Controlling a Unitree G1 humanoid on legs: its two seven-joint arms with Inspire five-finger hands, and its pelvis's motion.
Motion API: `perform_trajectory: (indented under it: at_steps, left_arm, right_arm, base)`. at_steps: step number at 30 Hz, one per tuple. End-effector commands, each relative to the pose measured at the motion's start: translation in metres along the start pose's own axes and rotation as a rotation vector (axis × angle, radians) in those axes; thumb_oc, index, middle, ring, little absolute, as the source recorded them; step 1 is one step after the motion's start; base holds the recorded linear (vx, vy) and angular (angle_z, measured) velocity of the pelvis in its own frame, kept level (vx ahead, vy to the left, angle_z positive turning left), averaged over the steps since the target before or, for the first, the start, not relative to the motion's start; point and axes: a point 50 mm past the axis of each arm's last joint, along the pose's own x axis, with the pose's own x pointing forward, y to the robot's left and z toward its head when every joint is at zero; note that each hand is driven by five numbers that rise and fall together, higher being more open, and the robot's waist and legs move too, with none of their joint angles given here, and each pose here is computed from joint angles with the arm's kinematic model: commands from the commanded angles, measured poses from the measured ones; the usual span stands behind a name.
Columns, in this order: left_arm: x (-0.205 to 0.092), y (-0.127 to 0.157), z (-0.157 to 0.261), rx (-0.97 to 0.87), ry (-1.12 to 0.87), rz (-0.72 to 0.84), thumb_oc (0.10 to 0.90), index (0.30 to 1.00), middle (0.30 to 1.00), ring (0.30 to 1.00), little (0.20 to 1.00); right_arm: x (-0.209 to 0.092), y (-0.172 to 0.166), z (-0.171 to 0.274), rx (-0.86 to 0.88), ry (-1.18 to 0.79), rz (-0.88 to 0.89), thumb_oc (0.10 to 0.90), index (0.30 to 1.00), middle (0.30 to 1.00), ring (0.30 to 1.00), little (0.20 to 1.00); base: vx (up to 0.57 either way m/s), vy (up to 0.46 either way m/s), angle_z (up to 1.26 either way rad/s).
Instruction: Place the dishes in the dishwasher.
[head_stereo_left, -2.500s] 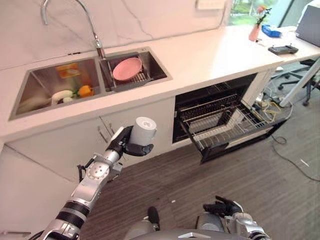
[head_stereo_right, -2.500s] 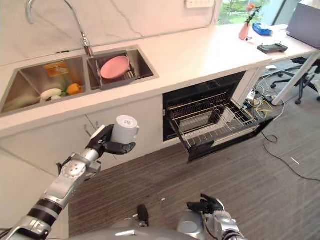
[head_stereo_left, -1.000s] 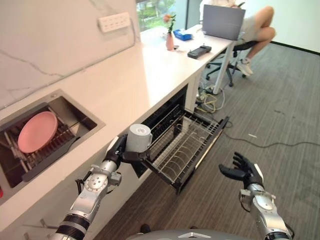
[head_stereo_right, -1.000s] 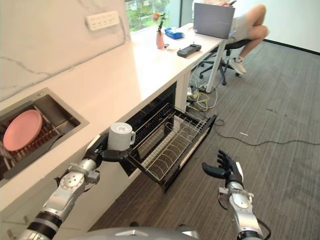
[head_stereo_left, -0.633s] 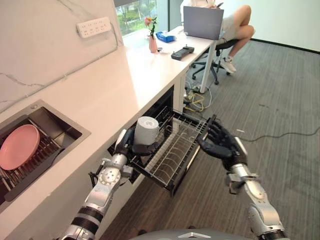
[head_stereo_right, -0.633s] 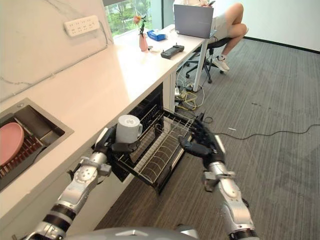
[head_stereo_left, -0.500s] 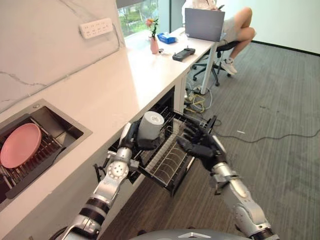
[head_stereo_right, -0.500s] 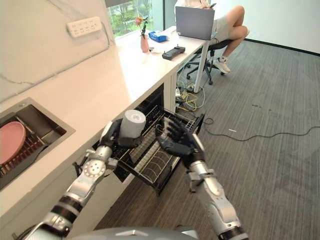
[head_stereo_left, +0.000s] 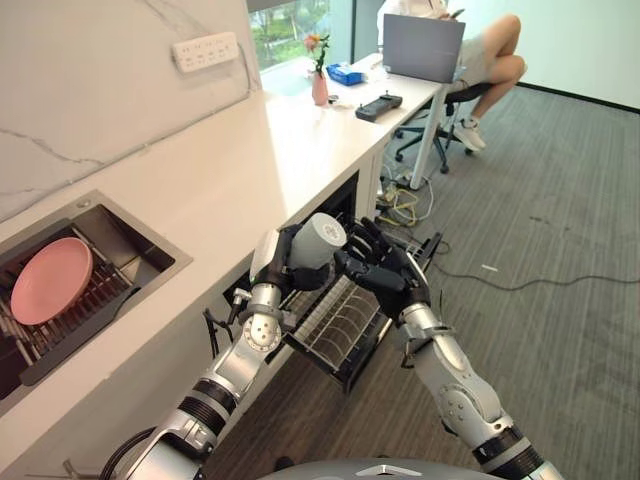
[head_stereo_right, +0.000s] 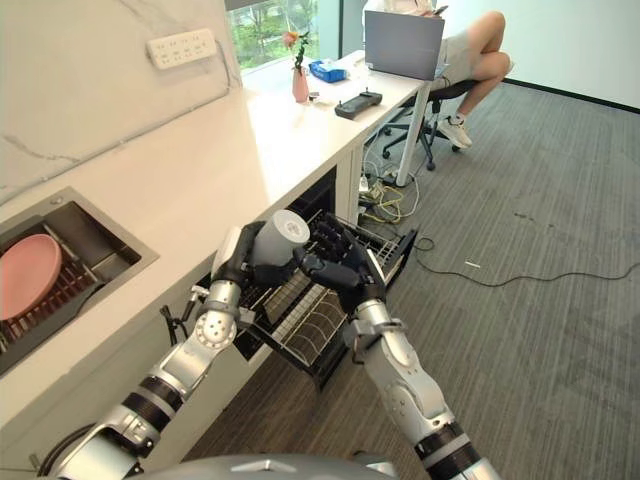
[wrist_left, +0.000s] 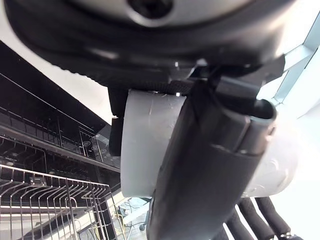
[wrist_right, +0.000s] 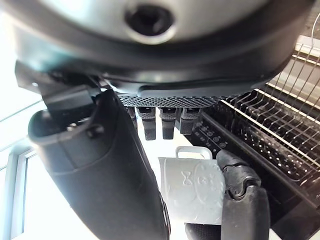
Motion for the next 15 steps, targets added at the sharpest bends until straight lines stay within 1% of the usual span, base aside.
perform_trajectory:
  at_steps: [1, 10, 15]
  left_arm:
    - [0.037, 0.009, 0.059, 0.028, -0.255, 0.105, 0.400, 0.300, 0.300, 0.300, 0.300]
    - [0.038, -0.006, 0.065, 0.020, -0.246, 0.067, 0.400, 0.300, 0.300, 0.300, 0.300]
    - [0.040, -0.019, 0.071, 0.010, -0.238, 0.058, 0.400, 0.300, 0.300, 0.300, 0.300]
  right_arm:
    - [0.024, 0.041, 0.041, 0.093, -0.222, 0.143, 0.800, 0.900, 0.900, 0.900, 0.900]
    - [0.030, 0.064, 0.020, 0.161, -0.111, 0.167, 0.800, 0.900, 0.900, 0.900, 0.900]
    - [0.033, 0.073, 0.006, 0.170, -0.065, 0.121, 0.800, 0.900, 0.900, 0.900, 0.900]
  base:
    - [0.00, 0.008, 0.14]
    - [-0.01, 0.009, 0.11]
    - [0.00, 0.006, 0.06]
